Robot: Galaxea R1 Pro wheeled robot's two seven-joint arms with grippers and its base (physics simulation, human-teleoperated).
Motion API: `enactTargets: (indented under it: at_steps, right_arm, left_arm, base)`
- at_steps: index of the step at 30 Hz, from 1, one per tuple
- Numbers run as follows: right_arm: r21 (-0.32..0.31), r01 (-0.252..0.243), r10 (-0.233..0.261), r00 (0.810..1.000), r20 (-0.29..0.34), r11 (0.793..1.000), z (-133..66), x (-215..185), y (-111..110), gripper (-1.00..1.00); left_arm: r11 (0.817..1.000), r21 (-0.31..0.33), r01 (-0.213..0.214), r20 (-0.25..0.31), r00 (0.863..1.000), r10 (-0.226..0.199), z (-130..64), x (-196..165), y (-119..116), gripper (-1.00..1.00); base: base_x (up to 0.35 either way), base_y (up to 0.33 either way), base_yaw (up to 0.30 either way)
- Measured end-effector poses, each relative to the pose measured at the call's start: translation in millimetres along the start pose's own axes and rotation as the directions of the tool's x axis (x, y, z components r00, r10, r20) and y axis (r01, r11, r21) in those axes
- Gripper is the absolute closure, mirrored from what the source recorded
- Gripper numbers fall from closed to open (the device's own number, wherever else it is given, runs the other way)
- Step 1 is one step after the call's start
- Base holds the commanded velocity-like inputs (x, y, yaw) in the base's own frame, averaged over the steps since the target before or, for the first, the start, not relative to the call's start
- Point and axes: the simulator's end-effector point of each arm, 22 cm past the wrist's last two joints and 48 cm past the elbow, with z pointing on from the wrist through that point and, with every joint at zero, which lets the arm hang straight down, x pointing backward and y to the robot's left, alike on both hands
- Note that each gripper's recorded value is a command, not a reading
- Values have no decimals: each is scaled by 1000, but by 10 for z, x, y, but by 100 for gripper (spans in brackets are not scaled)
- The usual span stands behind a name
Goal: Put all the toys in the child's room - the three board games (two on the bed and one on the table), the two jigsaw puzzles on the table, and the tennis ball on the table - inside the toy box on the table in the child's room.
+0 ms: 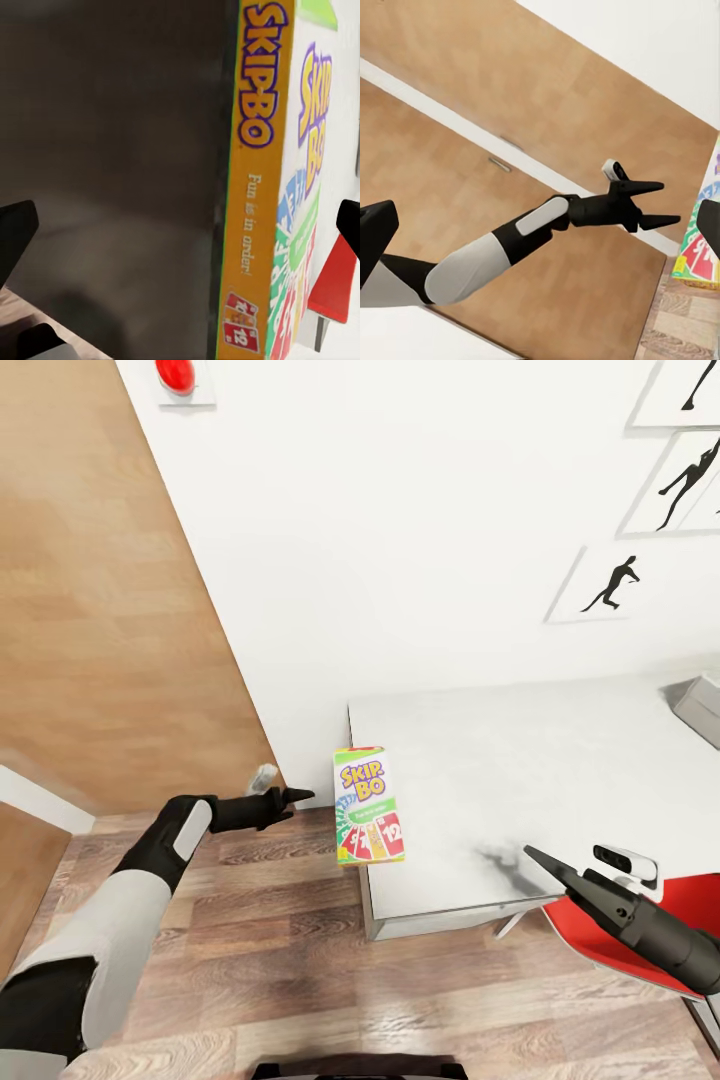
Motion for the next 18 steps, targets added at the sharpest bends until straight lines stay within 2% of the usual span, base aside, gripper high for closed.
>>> enactTargets:
  at_steps: [9, 18]
  right_arm:
    - [16, 13, -14, 1000, 15, 1000, -55, -65, -20, -100]
    - [18, 14, -14, 1000, 14, 1000, -58, -62, -27, -100]
  left_arm:
    - [1000, 19, -5, -4, 1000, 6, 51, 24, -61, -100]
    - [997, 60, -42, -48, 998, 45, 88, 138, -179, -100]
  base:
    - [0, 0, 0]
    - [0, 0, 0]
